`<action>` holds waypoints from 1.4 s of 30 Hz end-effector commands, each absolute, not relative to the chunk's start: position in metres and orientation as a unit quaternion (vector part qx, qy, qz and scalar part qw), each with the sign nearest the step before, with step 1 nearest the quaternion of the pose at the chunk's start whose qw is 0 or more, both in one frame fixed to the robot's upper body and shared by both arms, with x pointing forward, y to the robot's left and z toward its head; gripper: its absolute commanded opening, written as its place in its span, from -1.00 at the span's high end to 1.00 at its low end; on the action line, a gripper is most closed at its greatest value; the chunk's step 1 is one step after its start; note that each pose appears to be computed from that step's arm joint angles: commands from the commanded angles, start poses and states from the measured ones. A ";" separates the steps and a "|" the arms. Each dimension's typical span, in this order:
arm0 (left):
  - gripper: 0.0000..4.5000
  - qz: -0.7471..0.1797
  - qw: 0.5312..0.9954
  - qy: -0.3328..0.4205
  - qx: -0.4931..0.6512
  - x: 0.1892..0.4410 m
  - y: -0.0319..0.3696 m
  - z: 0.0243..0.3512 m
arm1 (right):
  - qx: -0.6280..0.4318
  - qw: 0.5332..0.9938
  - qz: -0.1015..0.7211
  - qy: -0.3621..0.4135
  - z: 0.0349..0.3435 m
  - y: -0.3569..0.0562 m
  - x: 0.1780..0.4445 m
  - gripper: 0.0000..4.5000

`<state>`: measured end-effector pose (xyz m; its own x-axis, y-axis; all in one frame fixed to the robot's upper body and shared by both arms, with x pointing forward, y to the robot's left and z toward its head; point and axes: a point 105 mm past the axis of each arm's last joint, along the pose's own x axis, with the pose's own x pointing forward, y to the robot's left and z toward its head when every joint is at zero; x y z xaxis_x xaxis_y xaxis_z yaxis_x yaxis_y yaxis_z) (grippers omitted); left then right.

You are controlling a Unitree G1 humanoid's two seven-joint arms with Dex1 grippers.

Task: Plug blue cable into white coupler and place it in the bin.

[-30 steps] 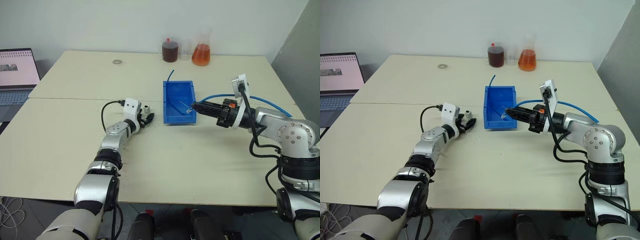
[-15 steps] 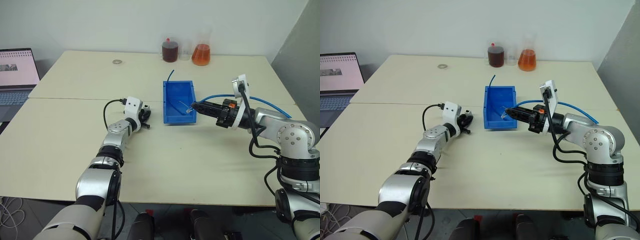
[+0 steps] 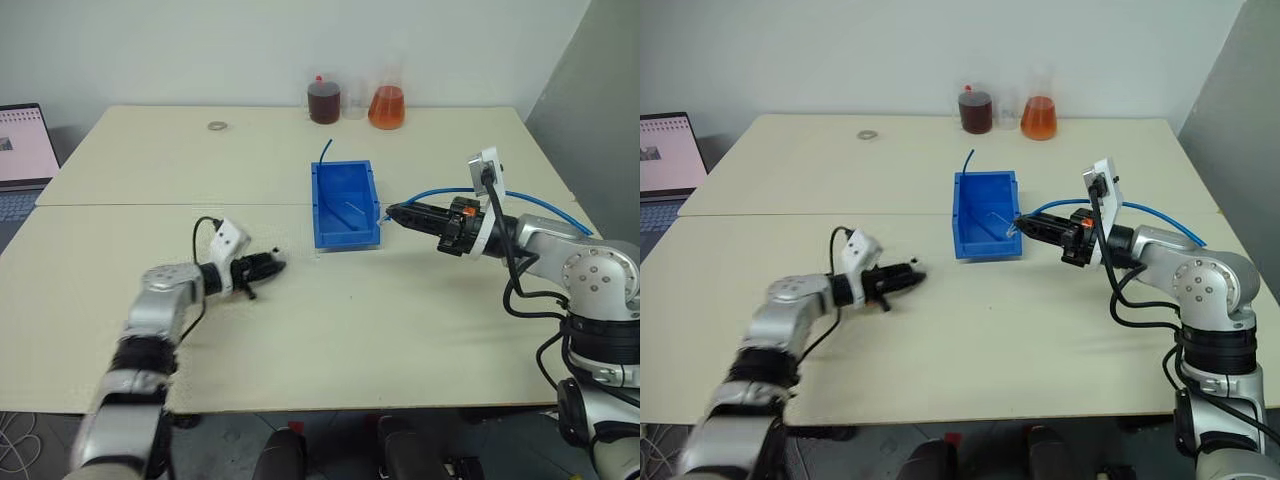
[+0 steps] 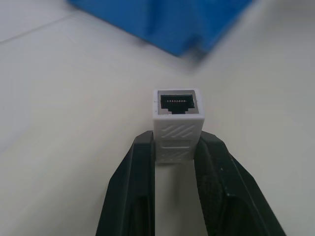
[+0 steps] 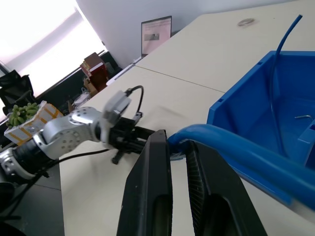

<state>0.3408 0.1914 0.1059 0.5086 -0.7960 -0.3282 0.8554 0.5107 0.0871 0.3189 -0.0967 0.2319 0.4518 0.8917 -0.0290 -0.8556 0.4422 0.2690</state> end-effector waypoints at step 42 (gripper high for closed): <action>0.66 -0.649 0.737 0.037 0.185 0.324 0.091 0.072 | -0.250 0.726 0.638 0.060 0.134 -0.034 0.314 0.93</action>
